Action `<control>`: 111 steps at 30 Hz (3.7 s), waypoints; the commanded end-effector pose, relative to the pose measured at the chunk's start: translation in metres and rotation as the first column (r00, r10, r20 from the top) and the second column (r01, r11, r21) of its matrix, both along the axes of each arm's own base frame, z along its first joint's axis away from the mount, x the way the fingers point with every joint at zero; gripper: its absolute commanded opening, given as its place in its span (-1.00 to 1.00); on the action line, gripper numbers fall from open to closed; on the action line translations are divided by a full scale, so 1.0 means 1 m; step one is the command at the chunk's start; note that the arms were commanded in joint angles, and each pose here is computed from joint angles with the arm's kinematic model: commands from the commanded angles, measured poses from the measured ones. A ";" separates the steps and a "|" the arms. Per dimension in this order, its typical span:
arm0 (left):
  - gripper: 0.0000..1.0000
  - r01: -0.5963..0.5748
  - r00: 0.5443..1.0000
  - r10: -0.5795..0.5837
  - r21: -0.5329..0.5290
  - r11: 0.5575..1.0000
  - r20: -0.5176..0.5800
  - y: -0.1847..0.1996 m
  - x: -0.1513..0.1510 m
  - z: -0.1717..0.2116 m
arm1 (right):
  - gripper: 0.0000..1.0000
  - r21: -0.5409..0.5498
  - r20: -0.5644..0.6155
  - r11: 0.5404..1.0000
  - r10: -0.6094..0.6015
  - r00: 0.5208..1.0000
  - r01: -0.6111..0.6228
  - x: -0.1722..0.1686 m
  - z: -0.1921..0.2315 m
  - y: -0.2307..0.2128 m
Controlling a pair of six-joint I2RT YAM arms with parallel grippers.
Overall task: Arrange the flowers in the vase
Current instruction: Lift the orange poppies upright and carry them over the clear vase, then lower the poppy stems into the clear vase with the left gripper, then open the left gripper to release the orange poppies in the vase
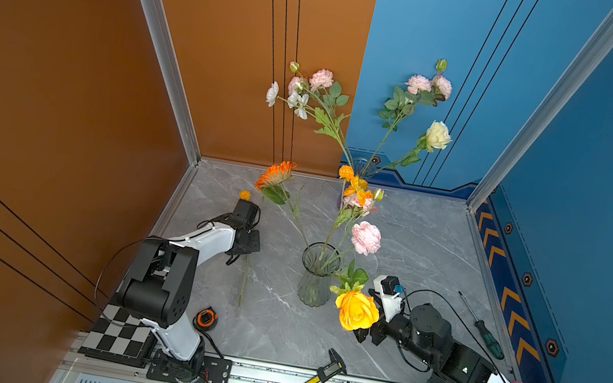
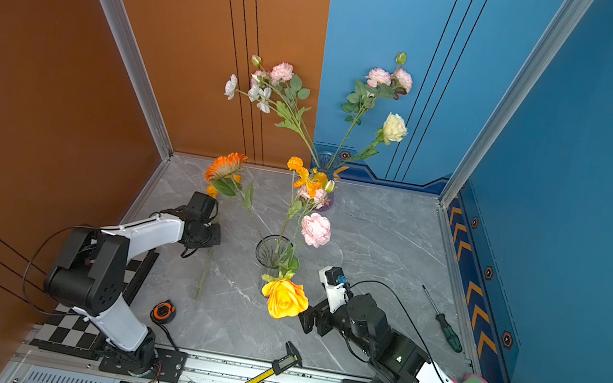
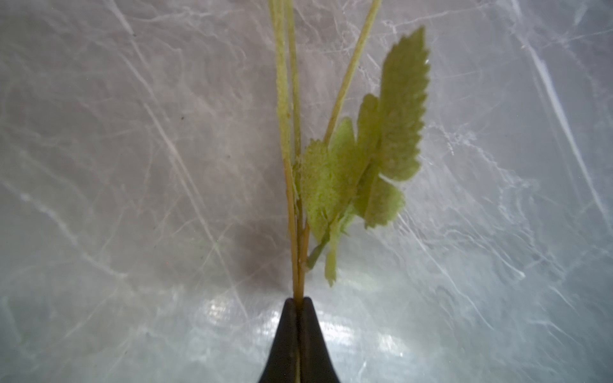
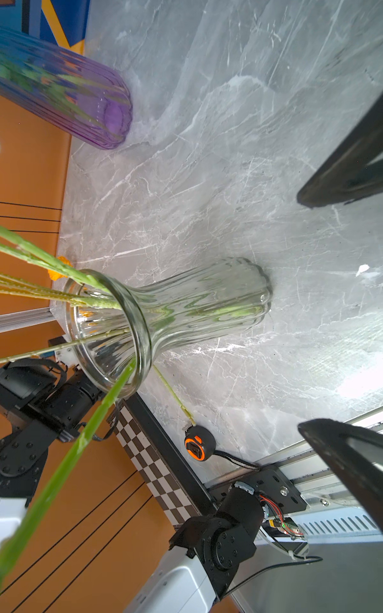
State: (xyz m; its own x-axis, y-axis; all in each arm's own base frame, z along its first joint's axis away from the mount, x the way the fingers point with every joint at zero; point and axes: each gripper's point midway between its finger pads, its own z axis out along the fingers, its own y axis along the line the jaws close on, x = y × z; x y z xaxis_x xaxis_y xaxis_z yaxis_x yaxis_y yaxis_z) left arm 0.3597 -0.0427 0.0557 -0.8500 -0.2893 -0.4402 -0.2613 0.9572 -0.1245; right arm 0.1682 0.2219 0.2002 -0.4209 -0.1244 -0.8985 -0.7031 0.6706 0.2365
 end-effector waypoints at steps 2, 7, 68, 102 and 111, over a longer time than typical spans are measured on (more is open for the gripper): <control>-1.00 -0.071 0.997 0.071 -0.014 0.997 0.038 0.013 -0.026 0.017 | 1.00 0.027 -0.014 0.999 0.022 1.000 -0.022 -0.006 -0.002 0.005; -1.00 -0.151 0.980 0.157 -0.056 0.987 0.122 0.029 -0.057 0.044 | 1.00 0.033 0.000 0.999 0.020 1.000 -0.020 -0.008 0.001 0.004; -1.00 0.592 -0.372 0.027 0.215 0.777 0.928 -0.218 -0.139 0.399 | 1.00 -0.038 0.032 0.999 -0.027 0.999 0.028 0.005 0.009 0.005; -1.00 0.585 -0.188 -0.132 0.219 0.781 0.973 -0.220 -0.116 0.302 | 1.00 -0.022 0.017 0.999 -0.026 1.000 0.026 0.006 0.005 0.007; -1.00 0.586 -0.126 -0.183 0.222 0.779 0.975 -0.216 -0.114 0.268 | 1.00 -0.011 0.012 1.000 -0.019 1.000 0.019 0.005 0.006 0.008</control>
